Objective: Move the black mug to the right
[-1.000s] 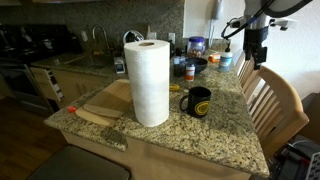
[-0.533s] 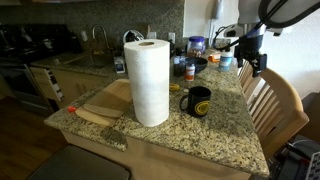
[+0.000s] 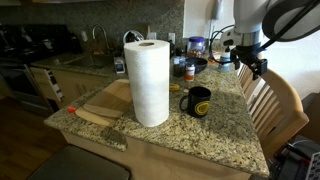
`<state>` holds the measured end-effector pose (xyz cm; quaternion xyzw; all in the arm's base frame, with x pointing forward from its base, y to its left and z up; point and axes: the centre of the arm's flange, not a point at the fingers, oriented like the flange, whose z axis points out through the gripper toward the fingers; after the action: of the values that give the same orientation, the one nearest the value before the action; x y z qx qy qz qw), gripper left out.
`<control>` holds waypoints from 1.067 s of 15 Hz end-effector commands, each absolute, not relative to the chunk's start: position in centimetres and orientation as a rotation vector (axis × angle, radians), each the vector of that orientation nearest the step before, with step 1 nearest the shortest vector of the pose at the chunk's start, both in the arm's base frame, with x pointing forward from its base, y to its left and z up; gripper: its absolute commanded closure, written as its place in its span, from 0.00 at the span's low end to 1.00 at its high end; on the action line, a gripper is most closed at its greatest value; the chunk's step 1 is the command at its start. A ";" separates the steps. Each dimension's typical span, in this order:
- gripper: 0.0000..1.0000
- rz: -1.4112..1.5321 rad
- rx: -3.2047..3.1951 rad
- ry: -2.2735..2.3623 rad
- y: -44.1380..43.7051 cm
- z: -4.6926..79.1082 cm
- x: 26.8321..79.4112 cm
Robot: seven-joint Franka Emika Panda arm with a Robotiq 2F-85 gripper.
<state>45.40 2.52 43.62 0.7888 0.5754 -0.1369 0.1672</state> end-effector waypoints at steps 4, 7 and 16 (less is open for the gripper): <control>0.00 -0.283 1.934 1.771 9.3 45.8 45.2; 0.00 -0.160 1.812 1.924 12.8 47.1 45.7; 0.00 0.061 1.608 2.268 12.1 49.6 48.1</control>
<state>48.17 12.03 49.60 0.5680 0.8033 0.0220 0.1780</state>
